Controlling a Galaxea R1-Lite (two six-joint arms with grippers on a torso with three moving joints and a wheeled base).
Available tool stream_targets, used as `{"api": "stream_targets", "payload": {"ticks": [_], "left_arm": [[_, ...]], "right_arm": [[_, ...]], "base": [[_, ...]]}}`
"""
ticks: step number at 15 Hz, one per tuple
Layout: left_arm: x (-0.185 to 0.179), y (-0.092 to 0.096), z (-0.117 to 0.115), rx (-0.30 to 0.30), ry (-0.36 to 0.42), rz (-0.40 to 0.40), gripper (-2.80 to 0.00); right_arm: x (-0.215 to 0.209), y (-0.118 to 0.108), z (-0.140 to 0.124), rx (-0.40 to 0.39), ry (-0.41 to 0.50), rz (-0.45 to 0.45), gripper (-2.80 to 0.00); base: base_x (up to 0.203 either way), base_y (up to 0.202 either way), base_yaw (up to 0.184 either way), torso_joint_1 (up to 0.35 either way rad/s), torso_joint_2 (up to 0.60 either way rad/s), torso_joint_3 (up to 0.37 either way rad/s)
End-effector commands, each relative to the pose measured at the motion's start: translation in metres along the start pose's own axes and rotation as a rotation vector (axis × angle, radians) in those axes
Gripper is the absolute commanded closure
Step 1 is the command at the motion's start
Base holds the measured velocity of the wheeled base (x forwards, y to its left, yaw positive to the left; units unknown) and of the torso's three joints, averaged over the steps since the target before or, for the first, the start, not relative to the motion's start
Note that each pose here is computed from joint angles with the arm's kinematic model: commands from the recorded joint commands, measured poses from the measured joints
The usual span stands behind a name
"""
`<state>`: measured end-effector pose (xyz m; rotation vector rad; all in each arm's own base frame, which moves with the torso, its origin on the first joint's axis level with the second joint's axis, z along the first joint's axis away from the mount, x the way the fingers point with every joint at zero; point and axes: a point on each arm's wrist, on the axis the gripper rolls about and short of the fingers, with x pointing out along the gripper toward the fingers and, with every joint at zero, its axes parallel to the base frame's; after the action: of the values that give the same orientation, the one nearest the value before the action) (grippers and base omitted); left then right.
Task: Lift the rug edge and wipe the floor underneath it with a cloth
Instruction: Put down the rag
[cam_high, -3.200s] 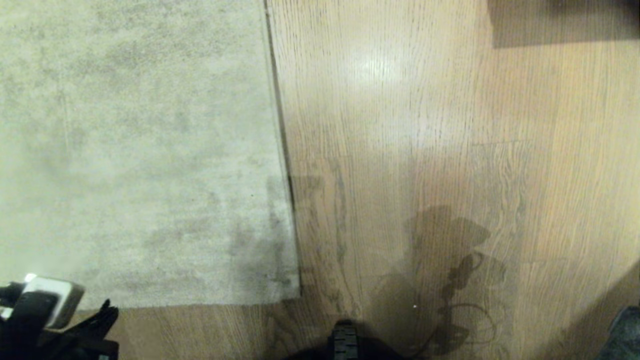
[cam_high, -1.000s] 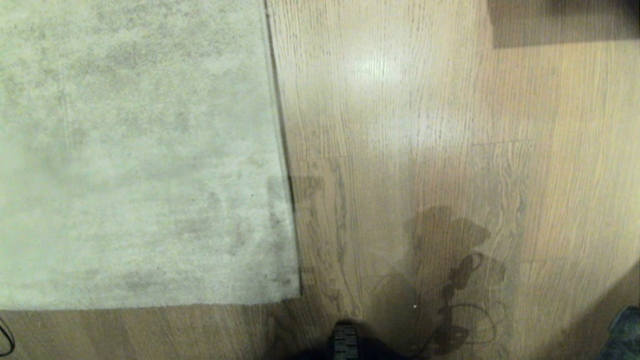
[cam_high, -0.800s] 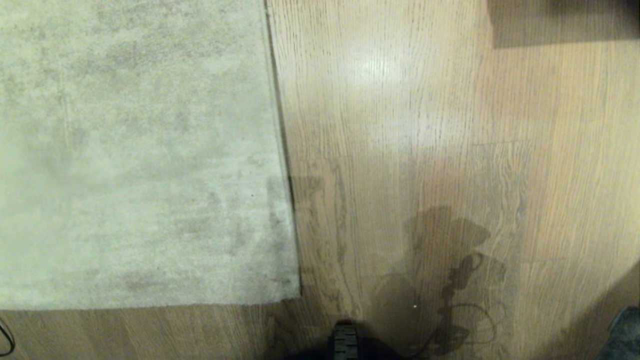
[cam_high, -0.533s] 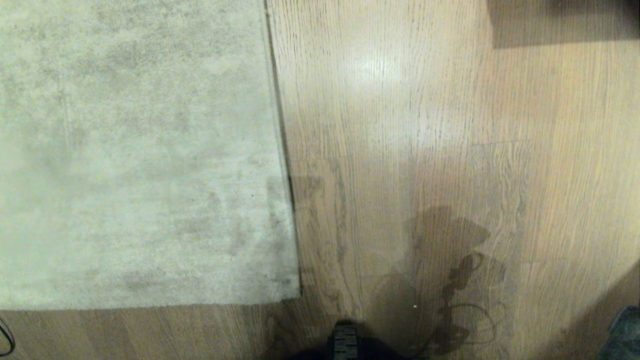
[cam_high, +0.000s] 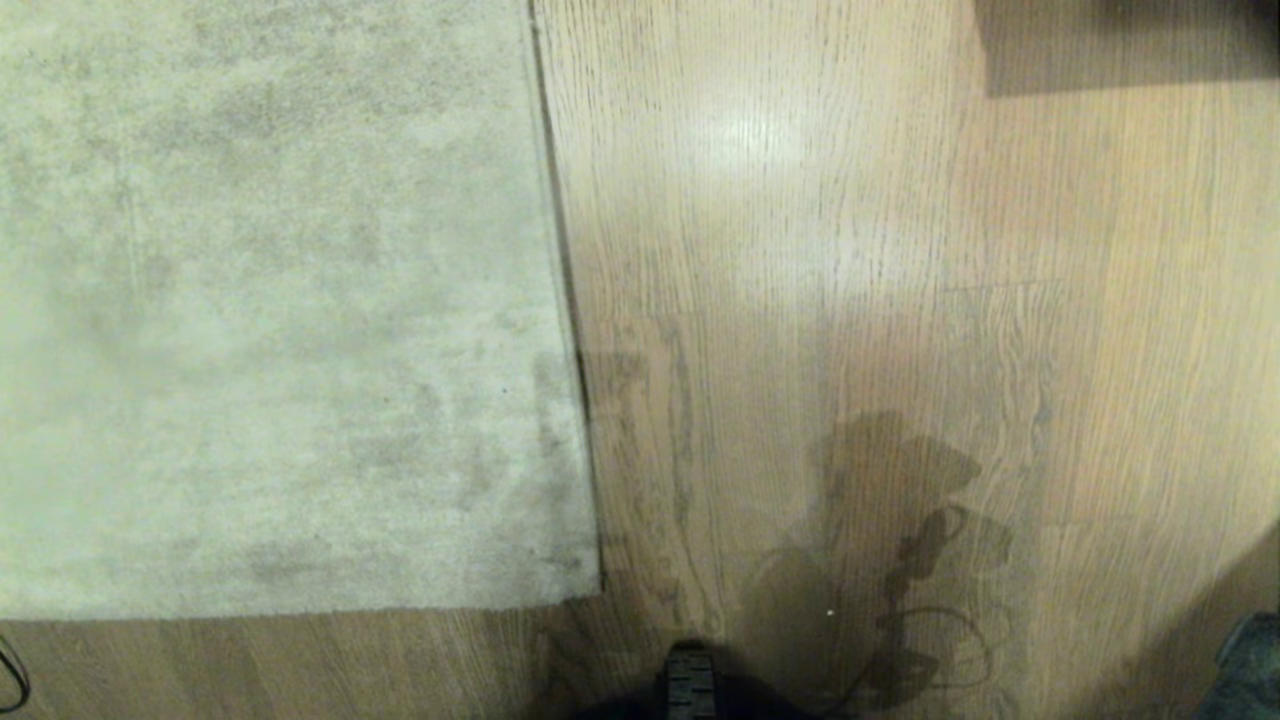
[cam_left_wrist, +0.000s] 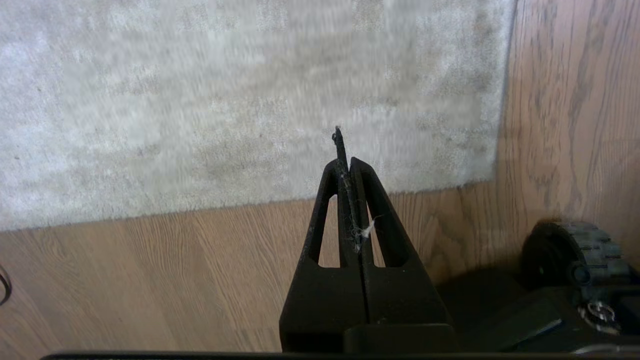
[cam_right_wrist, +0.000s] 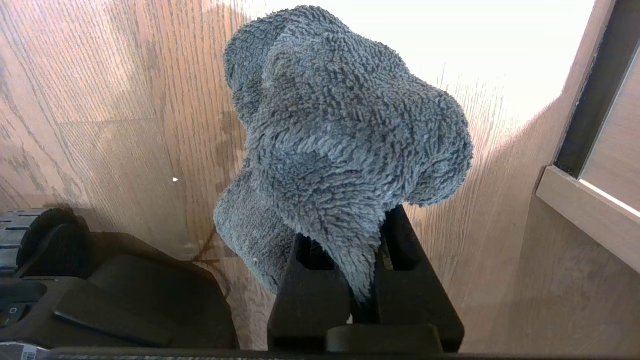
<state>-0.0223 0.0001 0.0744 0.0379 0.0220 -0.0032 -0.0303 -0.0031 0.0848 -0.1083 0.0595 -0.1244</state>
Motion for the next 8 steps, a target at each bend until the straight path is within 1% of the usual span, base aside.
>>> {"api": "stream_targets", "payload": {"ticks": [1,8], "left_arm": [[-0.0004,0.0000,0.0005,0.000,-0.009,0.001,0.00],[-0.0004,0.0000,0.0008,0.000,-0.017,0.002,0.00]], "right_arm": [[0.0000,0.0000,-0.0001,-0.001,0.001,0.000,0.00],[0.0001,0.0000,0.0001,-0.001,0.002,0.000,0.00]], "base": [[0.000,0.000,0.000,0.000,0.00,0.000],[0.000,0.000,0.000,0.000,0.00,0.000]]}}
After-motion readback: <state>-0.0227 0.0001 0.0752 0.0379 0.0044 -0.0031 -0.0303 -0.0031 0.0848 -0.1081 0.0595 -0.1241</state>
